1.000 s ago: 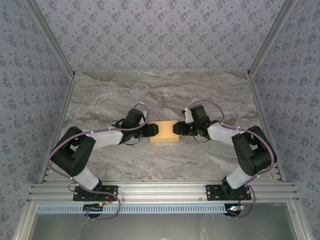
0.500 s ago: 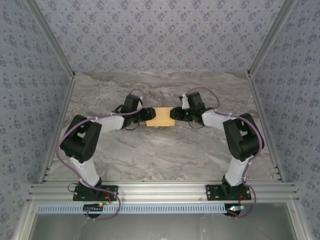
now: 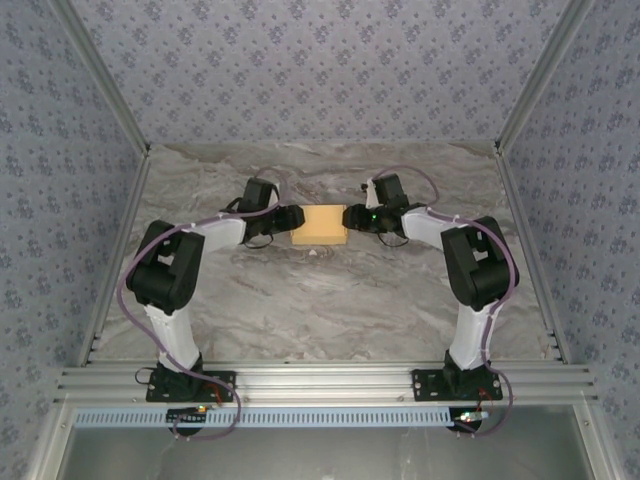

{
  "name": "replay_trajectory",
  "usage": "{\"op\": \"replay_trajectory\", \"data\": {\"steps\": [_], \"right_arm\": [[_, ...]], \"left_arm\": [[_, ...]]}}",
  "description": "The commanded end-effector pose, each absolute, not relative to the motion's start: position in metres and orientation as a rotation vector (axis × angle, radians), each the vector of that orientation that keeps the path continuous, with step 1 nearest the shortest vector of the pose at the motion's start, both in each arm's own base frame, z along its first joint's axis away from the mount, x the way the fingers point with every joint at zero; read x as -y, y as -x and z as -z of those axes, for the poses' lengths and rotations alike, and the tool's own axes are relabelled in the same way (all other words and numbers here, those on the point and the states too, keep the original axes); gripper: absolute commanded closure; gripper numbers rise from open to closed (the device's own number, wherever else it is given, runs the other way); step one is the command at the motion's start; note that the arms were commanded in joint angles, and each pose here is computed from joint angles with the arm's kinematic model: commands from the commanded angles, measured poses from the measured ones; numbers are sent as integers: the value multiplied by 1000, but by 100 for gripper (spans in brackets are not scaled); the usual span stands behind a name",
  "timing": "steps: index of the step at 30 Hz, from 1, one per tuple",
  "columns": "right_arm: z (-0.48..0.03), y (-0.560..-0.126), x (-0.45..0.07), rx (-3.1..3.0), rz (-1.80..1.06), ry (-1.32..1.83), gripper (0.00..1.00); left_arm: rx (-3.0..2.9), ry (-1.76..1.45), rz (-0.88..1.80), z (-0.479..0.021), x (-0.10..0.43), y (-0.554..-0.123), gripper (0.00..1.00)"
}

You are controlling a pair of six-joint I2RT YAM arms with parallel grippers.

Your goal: Fold the paper box

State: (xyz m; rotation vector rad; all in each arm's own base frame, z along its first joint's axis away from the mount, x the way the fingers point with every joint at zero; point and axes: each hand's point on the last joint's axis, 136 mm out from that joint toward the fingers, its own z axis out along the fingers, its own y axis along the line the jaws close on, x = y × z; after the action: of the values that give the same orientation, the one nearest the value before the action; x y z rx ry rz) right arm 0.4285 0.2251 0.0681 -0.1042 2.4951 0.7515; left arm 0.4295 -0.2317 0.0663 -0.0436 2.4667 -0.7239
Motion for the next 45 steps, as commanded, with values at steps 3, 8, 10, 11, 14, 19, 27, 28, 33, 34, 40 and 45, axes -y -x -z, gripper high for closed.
{"op": "replay_trajectory", "data": {"steps": [3, 8, 10, 11, 14, 19, 27, 28, 33, 34, 40, 45], "right_arm": [[-130, -423, -205, -2372, -593, 213, 52], [-173, -404, -164, -2280, -295, 261, 50], [-195, -395, -144, -2214, -182, 247, 45], [-204, -392, -137, -2187, -146, 232, 43], [-225, -378, -111, -2111, -21, 197, 38], [-241, -358, -76, -2043, 127, 125, 17], [-214, -325, -17, -1972, 274, -88, 1], [-207, -323, -9, -1978, 281, -131, 1], [-179, -322, 18, -1998, 302, -258, 1], [-171, -325, 15, -2012, 303, -196, 1], [-135, -338, 15, -2013, 332, -94, 1], [-110, -346, 20, -1988, 321, -59, 1]], "left_arm": [[-2353, -10, 640, -108, 213, -427, 36], [-2220, -23, 459, -143, 177, -412, 34], [-2151, -21, 378, -160, 159, -402, 33], [-2121, -20, 343, -168, 151, -397, 32], [-2026, 2, 220, -190, 124, -382, 30], [-1904, 69, 36, -213, 78, -356, 19], [-1747, 277, -36, -222, 8, -319, 3], [-1734, 300, -42, -221, 0, -317, 1], [-1784, 419, -137, -198, -40, -315, 1], [-1801, 424, -158, -190, -46, -317, 1], [-1877, 240, -104, -151, -29, -351, 1], [-1938, 166, -79, -118, -18, -373, 1]]}}
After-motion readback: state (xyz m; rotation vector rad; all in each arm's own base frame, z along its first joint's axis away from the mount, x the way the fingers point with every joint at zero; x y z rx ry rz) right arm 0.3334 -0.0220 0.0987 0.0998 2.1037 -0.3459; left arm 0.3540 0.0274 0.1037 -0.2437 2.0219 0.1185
